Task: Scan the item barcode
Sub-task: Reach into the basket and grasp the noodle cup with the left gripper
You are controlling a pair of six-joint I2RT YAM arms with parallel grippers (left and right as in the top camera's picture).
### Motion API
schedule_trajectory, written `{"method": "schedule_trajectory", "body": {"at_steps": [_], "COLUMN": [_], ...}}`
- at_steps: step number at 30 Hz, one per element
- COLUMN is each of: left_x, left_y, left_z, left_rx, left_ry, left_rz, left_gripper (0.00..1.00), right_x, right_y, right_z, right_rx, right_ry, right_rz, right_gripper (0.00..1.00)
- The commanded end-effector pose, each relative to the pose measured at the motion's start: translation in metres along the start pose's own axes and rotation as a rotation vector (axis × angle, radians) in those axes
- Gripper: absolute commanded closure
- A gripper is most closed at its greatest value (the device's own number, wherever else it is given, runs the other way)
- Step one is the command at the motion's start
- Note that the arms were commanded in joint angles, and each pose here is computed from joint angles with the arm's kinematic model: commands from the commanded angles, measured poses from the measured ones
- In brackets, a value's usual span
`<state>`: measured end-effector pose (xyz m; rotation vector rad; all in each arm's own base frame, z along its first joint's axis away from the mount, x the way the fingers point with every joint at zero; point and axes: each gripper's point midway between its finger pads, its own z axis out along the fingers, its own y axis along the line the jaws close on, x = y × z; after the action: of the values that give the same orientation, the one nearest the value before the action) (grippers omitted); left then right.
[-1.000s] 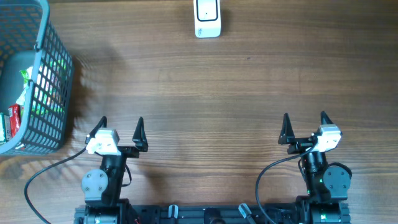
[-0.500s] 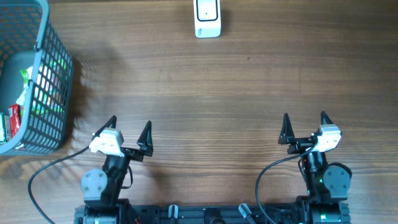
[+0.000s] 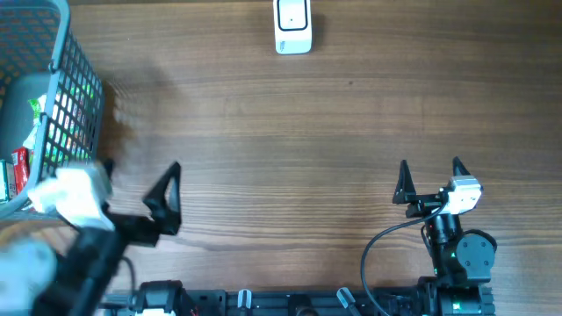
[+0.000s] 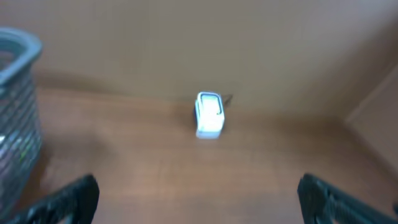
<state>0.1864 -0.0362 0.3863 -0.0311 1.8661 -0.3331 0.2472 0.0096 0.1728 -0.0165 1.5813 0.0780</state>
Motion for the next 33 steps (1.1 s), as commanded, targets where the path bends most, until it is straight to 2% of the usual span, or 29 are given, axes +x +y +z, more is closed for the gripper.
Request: {"method": "schedule_trajectory", "body": {"at_steps": [1,5,10,16,19,21,22,24,27,33], "left_x": [-0.053,-0.081,-0.091,-0.065,-0.062,-0.066,-0.069,-0.074,-0.075,-0.053], "left_y": [0.022,0.048,0.079,0.115,0.129,0.157,0.178,0.200,0.246,0.302], "left_z": [0.016,0.042,0.093,0.145,0.154,0.143,0.130,0.111,0.066,0.023], "left_rx": [-0.183,-0.342,-0.405,-0.401,-0.426,-0.583,-0.711,-0.835,-1.001,-1.047], "left_ry": [0.143,0.330,0.472,0.615,0.628,0.599,0.565,0.520,0.440,0.422], "left_rz": [0.066,0.056,0.054,0.013,0.000,-0.074,-0.141,-0.214,-0.407,-0.651], "left_gripper": [0.00,0.00,0.00,0.00,0.00,0.00,0.00,0.00,0.00,0.00], "right_x": [-0.002,-0.002,-0.002,-0.002,-0.002,-0.002,-0.002,-0.002,-0.002,-0.002], "right_y": [-0.001,-0.001,-0.001,-0.001,-0.001,-0.001,-0.001,-0.001,-0.001,-0.001], "right_z": [0.000,0.000,0.000,0.000,0.000,0.000,0.000,0.000,0.000,0.000], "right_rx": [0.004,0.004,0.004,0.004,0.005,0.004,0.004,0.004,0.004,0.004], "right_ry": [-0.008,-0.008,-0.008,-0.008,-0.008,-0.008,-0.008,-0.008,-0.008,-0.008], "right_rz": [-0.013,-0.012,-0.012,-0.012,-0.013,-0.013,-0.013,-0.012,-0.012,-0.012], "right_gripper": [0.00,0.00,0.00,0.00,0.00,0.00,0.00,0.00,0.00,0.00]}}
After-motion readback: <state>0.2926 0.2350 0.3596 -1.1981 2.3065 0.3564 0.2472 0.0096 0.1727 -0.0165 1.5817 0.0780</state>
